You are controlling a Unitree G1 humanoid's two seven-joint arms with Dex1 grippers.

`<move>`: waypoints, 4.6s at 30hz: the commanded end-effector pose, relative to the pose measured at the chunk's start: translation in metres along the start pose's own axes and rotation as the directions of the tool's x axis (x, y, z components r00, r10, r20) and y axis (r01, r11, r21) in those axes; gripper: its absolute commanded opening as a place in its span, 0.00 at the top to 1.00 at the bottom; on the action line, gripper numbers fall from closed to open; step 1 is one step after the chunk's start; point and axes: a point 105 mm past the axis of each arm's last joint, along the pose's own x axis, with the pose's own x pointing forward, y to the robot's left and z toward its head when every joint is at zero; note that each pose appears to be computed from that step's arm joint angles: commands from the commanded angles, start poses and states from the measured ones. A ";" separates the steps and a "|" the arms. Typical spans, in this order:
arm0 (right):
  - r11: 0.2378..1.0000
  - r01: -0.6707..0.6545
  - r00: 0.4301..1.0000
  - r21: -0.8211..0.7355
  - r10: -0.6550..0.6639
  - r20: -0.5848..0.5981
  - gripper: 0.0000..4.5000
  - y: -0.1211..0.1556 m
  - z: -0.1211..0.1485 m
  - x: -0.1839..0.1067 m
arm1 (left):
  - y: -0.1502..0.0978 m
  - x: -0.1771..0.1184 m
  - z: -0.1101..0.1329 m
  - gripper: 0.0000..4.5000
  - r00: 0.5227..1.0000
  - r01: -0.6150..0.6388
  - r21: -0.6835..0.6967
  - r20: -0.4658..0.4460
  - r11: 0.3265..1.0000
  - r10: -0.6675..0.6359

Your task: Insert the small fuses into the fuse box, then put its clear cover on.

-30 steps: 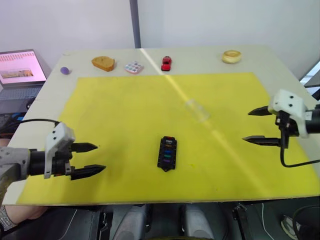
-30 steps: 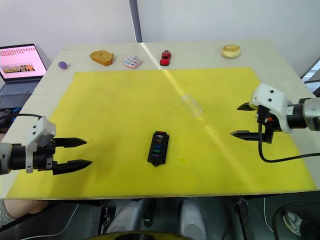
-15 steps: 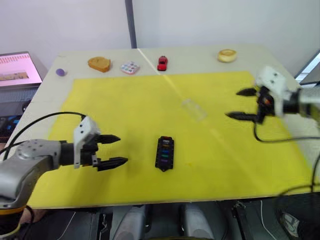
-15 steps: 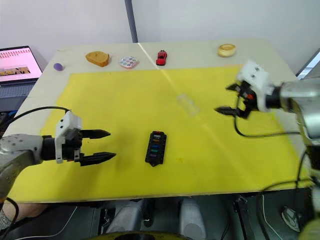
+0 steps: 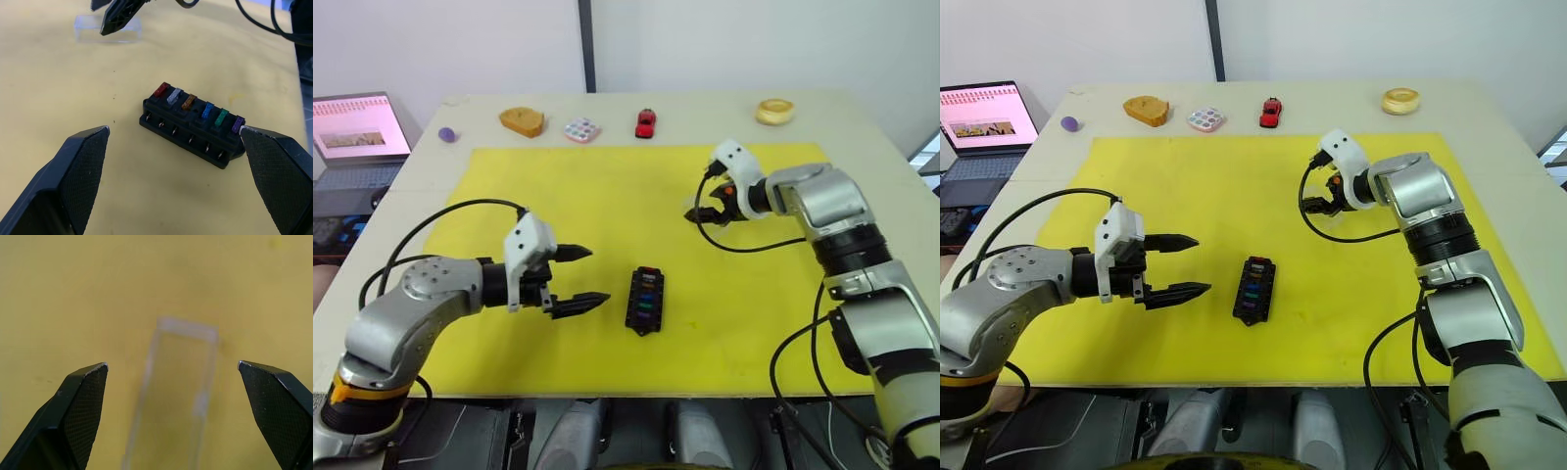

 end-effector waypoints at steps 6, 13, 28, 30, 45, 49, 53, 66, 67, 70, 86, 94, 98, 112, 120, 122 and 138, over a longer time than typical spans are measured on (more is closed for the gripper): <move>1.000 0.026 1.000 -0.011 -0.026 0.008 0.01 -0.004 0.011 0.005 | 0.000 0.001 0.015 0.00 1.000 -0.002 0.094 0.023 0.996 0.000; 0.999 0.030 0.999 -0.038 -0.029 0.028 0.62 0.001 0.019 0.000 | -0.011 0.001 0.008 0.00 1.000 0.019 0.056 0.013 0.998 -0.020; 0.988 -0.055 0.981 -0.141 0.080 0.176 0.63 0.057 0.062 -0.046 | -0.075 0.022 -0.050 0.00 0.986 -0.159 -0.148 -0.062 0.976 0.152; 0.988 -0.057 0.978 -0.145 0.085 0.191 0.63 0.061 0.067 -0.049 | -0.076 0.027 -0.056 0.00 0.977 -0.211 -0.184 -0.069 0.960 0.202; 0.985 -0.059 0.974 -0.164 0.093 0.208 0.63 0.069 0.077 -0.061 | -0.093 0.059 -0.081 0.00 0.957 -0.286 -0.336 -0.059 0.898 0.283; 0.986 -0.062 0.974 -0.157 0.094 0.205 0.63 0.072 0.076 -0.064 | -0.093 0.067 -0.082 0.00 0.958 -0.283 -0.343 -0.058 0.896 0.281; 0.989 -0.049 0.979 -0.142 0.076 0.189 0.63 0.071 0.069 -0.063 | -0.096 0.076 -0.078 0.00 0.965 -0.256 -0.357 -0.044 0.898 0.258; 0.992 -0.011 0.984 -0.125 0.033 0.177 0.63 0.064 0.064 -0.069 | -0.087 0.103 -0.079 0.00 0.945 -0.322 -0.347 -0.055 0.881 0.323; 0.992 -0.009 0.983 -0.126 0.032 0.178 0.63 0.064 0.064 -0.069 | -0.088 0.106 -0.077 0.00 0.946 -0.317 -0.347 -0.048 0.882 0.321; 0.992 -0.003 0.982 -0.130 0.027 0.186 0.63 0.063 0.067 -0.071 | -0.087 0.113 -0.073 0.00 0.941 -0.325 -0.355 -0.029 0.877 0.337; 0.990 0.039 0.976 -0.135 -0.009 0.217 0.63 0.057 0.069 -0.071 | -0.057 0.085 -0.082 0.49 0.935 -0.351 -0.270 -0.049 0.897 0.352; 0.988 0.049 0.971 -0.145 -0.013 0.238 0.63 0.058 0.072 -0.070 | -0.041 0.065 -0.070 0.49 0.997 0.062 -0.179 -0.024 0.982 -0.067; 0.986 0.054 0.967 -0.156 -0.013 0.253 0.63 0.059 0.075 -0.071 | -0.022 0.059 -0.079 0.49 0.965 0.225 -0.061 -0.125 0.972 -0.231; 0.982 0.065 0.956 -0.176 -0.011 0.292 0.63 0.065 0.081 -0.072 | 0.024 0.055 -0.086 0.26 0.910 0.365 0.050 -0.231 0.930 -0.344; 0.980 0.073 0.953 -0.186 -0.013 0.304 0.63 0.065 0.083 -0.073 | 0.025 0.059 -0.073 0.02 0.972 0.228 0.212 -0.098 0.950 -0.211; 0.980 0.075 0.953 -0.185 -0.015 0.304 0.63 0.064 0.083 -0.072 | 0.020 0.059 -0.075 0.02 0.975 0.220 0.197 -0.085 0.955 -0.207; 0.955 -0.078 0.970 -0.286 0.139 0.200 0.63 0.088 0.055 -0.078 | 0.023 0.077 -0.074 0.43 0.957 0.286 0.234 -0.121 0.929 -0.264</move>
